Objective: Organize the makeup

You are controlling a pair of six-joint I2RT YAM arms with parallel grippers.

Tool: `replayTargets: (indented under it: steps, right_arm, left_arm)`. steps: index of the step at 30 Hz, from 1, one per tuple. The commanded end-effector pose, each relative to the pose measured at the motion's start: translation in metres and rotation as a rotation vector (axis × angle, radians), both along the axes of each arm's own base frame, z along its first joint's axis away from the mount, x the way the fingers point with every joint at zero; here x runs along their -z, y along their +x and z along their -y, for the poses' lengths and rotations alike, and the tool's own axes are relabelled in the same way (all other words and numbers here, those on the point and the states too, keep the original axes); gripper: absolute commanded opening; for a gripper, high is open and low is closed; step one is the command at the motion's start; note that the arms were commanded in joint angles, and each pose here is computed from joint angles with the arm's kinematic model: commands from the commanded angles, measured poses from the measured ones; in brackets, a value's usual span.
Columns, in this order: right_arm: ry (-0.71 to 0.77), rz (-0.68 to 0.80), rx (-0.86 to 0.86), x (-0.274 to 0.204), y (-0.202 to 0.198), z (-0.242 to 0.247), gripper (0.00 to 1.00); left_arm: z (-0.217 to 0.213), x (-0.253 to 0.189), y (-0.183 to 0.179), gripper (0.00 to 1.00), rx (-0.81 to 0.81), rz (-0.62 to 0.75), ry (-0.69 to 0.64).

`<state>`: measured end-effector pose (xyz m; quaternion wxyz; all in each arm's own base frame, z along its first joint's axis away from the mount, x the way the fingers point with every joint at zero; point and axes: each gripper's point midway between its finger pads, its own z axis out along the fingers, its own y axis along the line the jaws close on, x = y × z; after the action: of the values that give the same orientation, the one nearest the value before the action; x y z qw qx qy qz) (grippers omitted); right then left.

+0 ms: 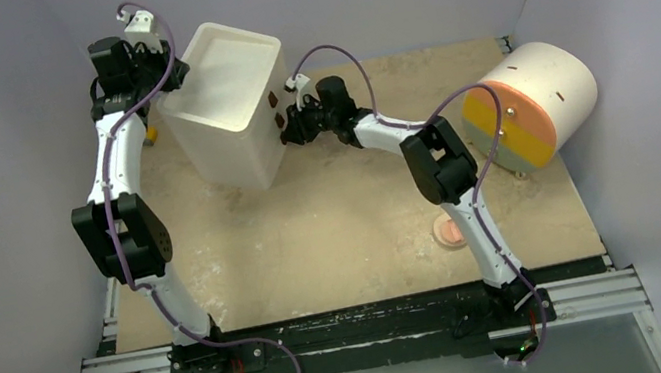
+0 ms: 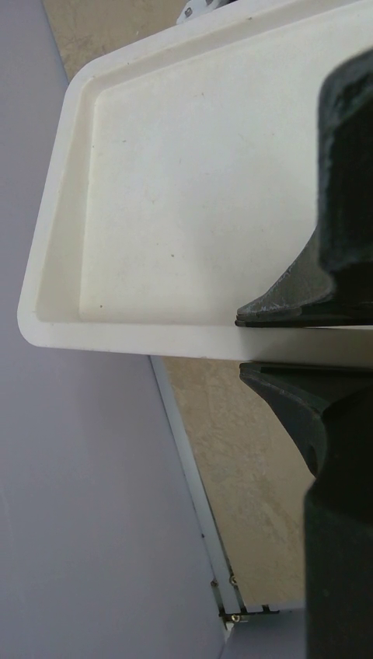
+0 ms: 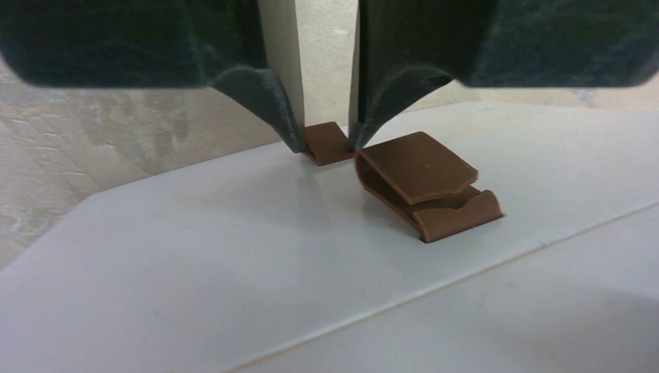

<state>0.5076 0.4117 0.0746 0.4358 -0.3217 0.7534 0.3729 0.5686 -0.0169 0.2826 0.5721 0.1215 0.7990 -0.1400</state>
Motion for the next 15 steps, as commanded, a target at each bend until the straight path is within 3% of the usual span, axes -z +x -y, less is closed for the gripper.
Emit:
replayTargets:
  steps: [1,4,7,15]
  right_arm:
    - [0.053,0.040,-0.023,-0.014,0.002,-0.023,0.24]
    - [0.061,0.022,-0.034,-0.011,0.001,-0.026,0.15]
    - [0.066,0.011,-0.037,-0.010,0.001,-0.028,0.01]
    - [0.035,0.005,-0.004,-0.006,-0.002,-0.017,0.00]
  left_arm:
    - [0.029,0.109,-0.028,0.00,0.043,-0.355,-0.039]
    - [0.030,0.109,-0.029,0.00,0.043,-0.355,-0.038]
    - [0.029,0.110,-0.028,0.00,0.042,-0.355,-0.037]
    - [0.028,0.110,-0.028,0.00,0.040,-0.356,-0.036]
